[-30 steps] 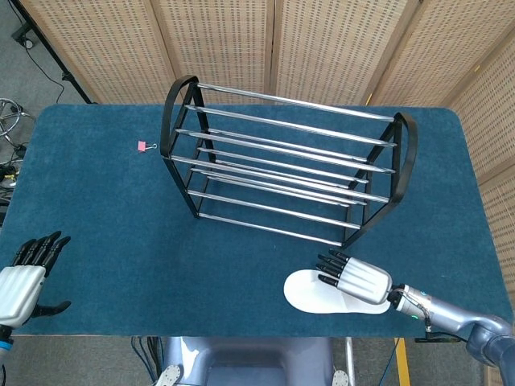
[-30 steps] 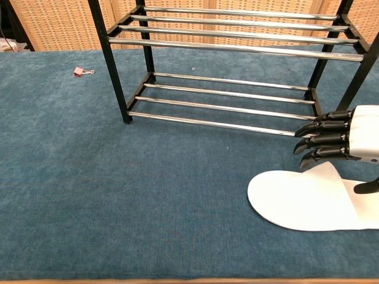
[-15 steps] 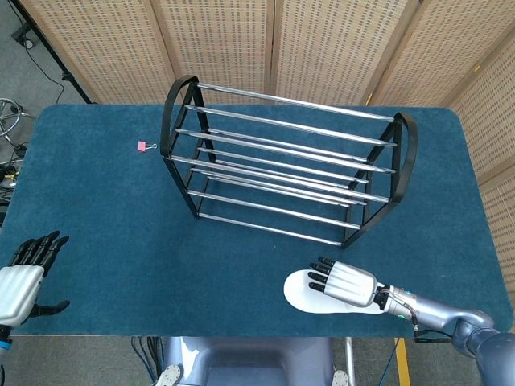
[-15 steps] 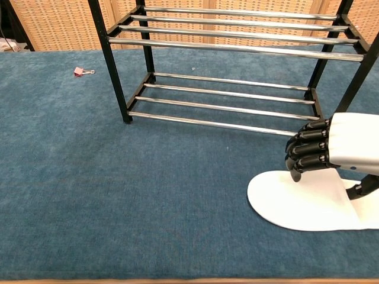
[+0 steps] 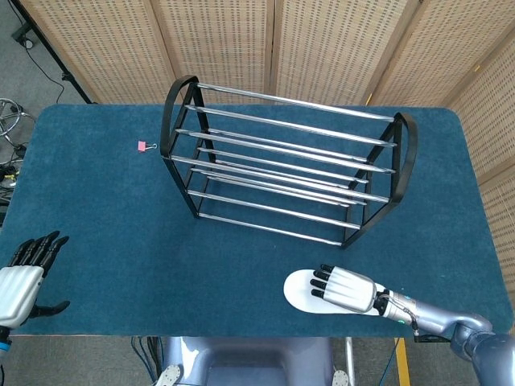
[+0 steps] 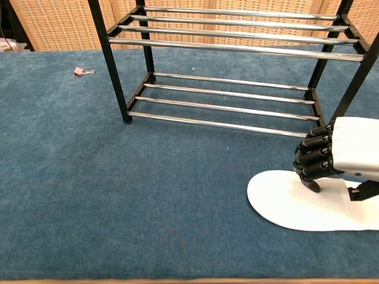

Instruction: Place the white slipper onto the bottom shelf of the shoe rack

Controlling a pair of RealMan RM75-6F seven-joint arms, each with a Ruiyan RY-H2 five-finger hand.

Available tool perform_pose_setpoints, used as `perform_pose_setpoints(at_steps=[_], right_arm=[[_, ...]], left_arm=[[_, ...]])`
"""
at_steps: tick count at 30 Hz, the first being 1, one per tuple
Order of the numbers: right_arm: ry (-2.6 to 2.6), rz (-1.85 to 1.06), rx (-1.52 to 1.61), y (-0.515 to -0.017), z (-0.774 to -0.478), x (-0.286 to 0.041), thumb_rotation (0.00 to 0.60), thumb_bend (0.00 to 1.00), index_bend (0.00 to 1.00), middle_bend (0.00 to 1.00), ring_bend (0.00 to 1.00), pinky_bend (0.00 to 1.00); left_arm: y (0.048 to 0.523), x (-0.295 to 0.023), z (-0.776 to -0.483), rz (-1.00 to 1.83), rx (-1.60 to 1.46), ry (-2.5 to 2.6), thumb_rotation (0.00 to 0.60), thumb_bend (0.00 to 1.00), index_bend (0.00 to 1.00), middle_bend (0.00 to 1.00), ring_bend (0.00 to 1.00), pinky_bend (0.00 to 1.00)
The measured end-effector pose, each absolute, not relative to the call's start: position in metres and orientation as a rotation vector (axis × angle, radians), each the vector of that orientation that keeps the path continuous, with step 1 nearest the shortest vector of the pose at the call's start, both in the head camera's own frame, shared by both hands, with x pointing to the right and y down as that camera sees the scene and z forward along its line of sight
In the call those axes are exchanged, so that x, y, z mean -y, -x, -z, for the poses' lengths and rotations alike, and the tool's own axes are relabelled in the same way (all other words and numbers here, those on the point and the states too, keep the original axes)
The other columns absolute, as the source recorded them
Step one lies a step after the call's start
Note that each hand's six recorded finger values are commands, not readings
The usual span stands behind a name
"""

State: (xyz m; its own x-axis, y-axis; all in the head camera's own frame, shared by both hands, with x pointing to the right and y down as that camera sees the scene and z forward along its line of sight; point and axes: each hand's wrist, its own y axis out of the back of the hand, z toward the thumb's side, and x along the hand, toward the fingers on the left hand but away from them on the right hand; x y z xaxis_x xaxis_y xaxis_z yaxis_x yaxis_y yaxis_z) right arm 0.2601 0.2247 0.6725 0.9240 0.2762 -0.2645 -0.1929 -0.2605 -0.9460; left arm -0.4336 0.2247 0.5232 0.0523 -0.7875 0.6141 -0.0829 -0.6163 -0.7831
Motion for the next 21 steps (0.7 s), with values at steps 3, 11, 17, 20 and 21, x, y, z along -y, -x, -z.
perform_pose_setpoints(at_steps=[3,11,17,20,21], right_arm=[[1.786,-0.445,0.076,-0.261,-0.671,-0.226,0.6,0.63,0.59,0.53,0.44,0.51],[1.776,-0.453,0.172,-0.262,-0.662,-0.218,0.6,0.65,0.6,0.54,0.45,0.51],[1.755,-0.474,0.267,-0.261,-0.654,-0.209,0.6,0.65,0.6,0.54,0.45,0.52],[1.742,-0.484,0.307,-0.257,-0.652,-0.206,0.6,0.65,0.6,0.54,0.46,0.53],[1.738,-0.489,0.319,-0.255,-0.651,-0.205,0.6,0.65,0.6,0.54,0.46,0.53]], left_arm=[[0.433,-0.225,-0.523,1.613,-0.871,1.774,0.6,0.0,0.0,0.0,0.0,0.0],[0.433,-0.225,-0.522,1.609,-0.873,1.777,0.6,0.0,0.0,0.0,0.0,0.0],[0.431,-0.226,-0.522,1.602,-0.868,1.783,0.6,0.0,0.0,0.0,0.0,0.0],[0.431,-0.226,-0.522,1.599,-0.866,1.788,0.6,0.0,0.0,0.0,0.0,0.0],[0.431,-0.226,-0.522,1.598,-0.865,1.79,0.6,0.0,0.0,0.0,0.0,0.0]])
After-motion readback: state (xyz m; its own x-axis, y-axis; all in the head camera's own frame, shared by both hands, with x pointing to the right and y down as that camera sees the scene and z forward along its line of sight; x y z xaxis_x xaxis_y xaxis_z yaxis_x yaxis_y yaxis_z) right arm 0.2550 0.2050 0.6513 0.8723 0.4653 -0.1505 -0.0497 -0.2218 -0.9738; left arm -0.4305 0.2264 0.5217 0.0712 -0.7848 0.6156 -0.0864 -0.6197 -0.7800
